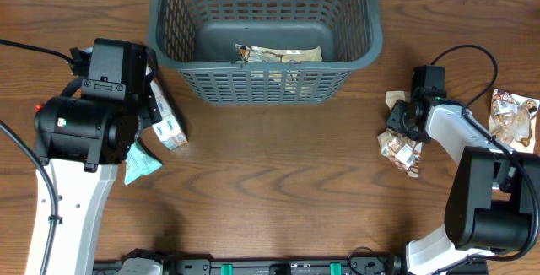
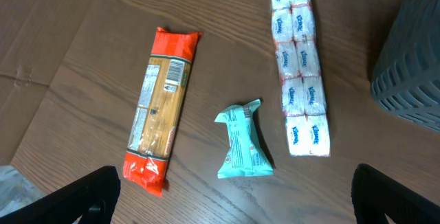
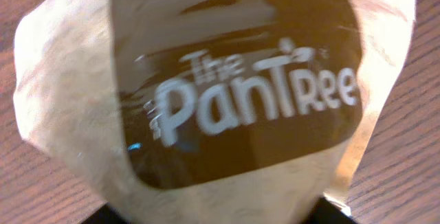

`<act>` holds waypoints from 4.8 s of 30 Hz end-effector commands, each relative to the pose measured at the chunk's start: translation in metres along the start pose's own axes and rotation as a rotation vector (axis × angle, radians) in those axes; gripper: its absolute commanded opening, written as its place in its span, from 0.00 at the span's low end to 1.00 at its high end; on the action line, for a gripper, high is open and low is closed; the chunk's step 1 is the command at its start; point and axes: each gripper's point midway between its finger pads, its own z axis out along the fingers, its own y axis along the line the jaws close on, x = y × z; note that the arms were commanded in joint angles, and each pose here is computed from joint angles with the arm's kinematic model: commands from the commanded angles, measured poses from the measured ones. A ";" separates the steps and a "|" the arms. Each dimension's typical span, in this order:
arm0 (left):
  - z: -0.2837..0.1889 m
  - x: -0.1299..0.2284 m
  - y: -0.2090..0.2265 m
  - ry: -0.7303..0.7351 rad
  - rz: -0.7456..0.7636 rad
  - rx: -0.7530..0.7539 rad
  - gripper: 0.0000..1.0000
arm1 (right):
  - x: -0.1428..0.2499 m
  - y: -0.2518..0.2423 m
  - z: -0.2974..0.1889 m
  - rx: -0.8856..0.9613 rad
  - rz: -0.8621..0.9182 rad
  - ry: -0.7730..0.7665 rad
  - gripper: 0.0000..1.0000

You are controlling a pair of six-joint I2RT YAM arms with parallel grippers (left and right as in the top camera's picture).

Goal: Pack container
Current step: 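Close the right gripper on the bag and lift it, then carry the bag into the basket and release it, then grasp the far-right PanTree bag with the right gripper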

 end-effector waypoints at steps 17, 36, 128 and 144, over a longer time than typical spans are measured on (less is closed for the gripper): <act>-0.005 -0.003 0.004 -0.017 -0.024 0.000 0.96 | -0.115 0.049 -0.115 -0.123 -0.147 -0.209 0.01; -0.005 -0.003 0.004 -0.016 -0.023 0.000 0.96 | -0.102 0.238 -0.413 -0.426 -1.530 -0.977 0.01; -0.005 -0.008 0.002 -0.036 -0.036 0.008 0.96 | -0.129 -0.220 -0.092 0.070 -0.298 0.018 0.84; -0.005 -0.008 0.002 -0.036 -0.035 0.008 0.96 | -0.113 -0.216 -0.001 -0.006 -0.355 0.063 0.84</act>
